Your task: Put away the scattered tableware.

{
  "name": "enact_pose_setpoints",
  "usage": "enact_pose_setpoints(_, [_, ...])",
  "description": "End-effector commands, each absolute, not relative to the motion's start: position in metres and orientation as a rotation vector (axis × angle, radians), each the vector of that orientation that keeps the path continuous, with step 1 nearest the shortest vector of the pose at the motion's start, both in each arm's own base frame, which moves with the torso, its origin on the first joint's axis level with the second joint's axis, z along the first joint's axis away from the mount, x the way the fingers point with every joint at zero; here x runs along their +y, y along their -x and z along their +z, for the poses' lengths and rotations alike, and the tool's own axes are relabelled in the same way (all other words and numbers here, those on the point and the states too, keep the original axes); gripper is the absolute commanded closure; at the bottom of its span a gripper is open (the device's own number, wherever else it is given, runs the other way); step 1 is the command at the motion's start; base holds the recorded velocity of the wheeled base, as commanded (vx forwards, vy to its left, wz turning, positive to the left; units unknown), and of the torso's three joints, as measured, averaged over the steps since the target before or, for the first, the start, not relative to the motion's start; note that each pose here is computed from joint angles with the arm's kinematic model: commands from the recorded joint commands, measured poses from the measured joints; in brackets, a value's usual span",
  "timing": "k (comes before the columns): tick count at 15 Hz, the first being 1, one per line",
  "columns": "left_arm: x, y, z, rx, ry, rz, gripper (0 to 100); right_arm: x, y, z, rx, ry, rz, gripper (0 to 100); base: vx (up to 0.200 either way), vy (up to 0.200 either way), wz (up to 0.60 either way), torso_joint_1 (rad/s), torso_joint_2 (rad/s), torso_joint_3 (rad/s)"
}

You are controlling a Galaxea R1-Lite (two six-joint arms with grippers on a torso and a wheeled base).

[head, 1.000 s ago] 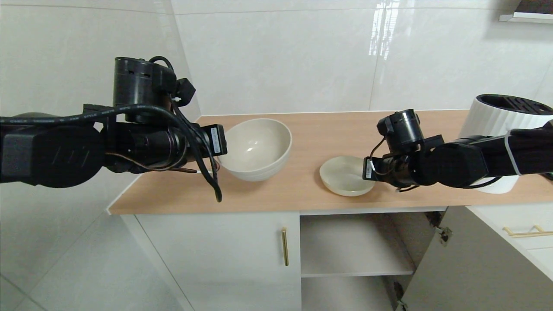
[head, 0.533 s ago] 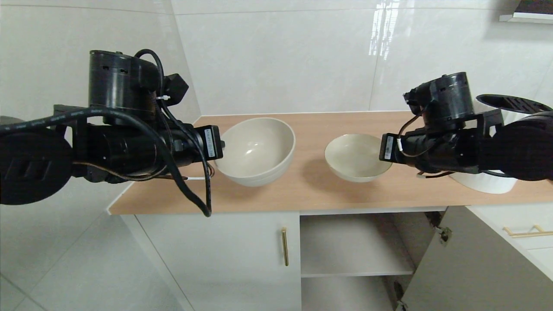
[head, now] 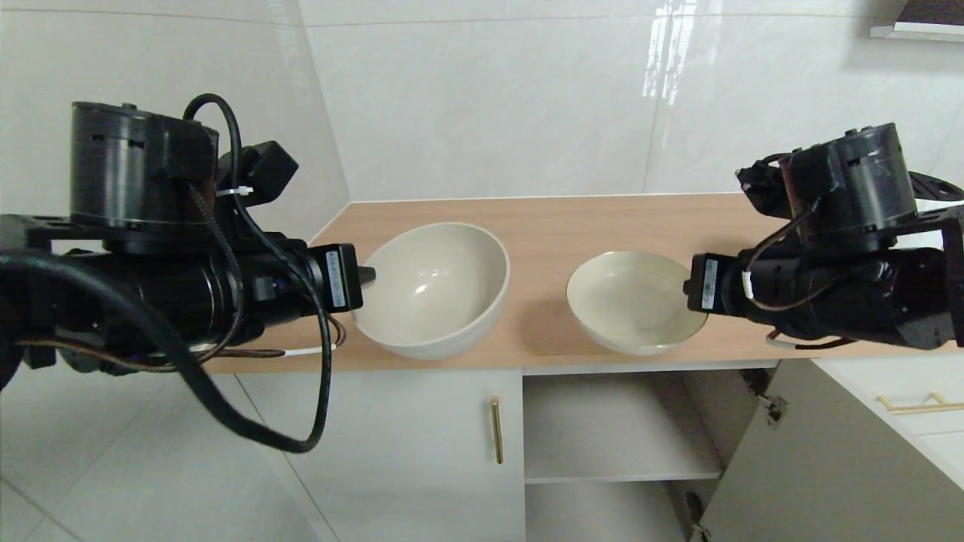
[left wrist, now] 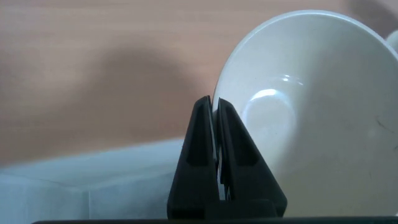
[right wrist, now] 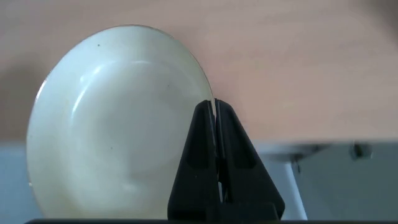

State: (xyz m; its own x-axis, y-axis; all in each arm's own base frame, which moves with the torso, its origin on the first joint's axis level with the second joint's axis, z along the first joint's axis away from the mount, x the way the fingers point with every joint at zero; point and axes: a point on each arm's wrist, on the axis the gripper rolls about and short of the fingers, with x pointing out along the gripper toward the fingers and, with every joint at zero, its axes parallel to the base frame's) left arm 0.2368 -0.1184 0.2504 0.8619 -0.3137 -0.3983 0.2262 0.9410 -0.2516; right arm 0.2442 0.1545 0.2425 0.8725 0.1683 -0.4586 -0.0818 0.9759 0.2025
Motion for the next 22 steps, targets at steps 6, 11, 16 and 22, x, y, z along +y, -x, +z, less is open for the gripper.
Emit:
enact_pose_setpoints(6, [-0.119,-0.197,0.208,0.588,0.138,-0.339,100,0.169,-0.206,0.190,0.674,-0.036,0.210,100,0.000,0.000,0.00,-0.007,0.02,0.015])
enact_pose_setpoints(11, [-0.125,-0.194,0.197,0.631,0.116,-0.356,100,0.175,-0.204,0.168,0.739,0.019,0.206,100,0.000,0.000,0.00,-0.144,0.40,0.263])
enact_pose_setpoints(16, [-0.132,-0.201,0.183,0.685,0.090,-0.355,100,0.181,-0.208,0.152,0.785,0.054,0.198,100,0.000,0.000,0.00,-0.143,0.46,0.320])
enact_pose_setpoints(22, [-0.139,-0.200,0.175,0.713,0.066,-0.371,100,0.186,-0.214,0.138,0.815,0.093,0.166,100,0.000,0.000,0.00,-0.086,0.45,0.357])
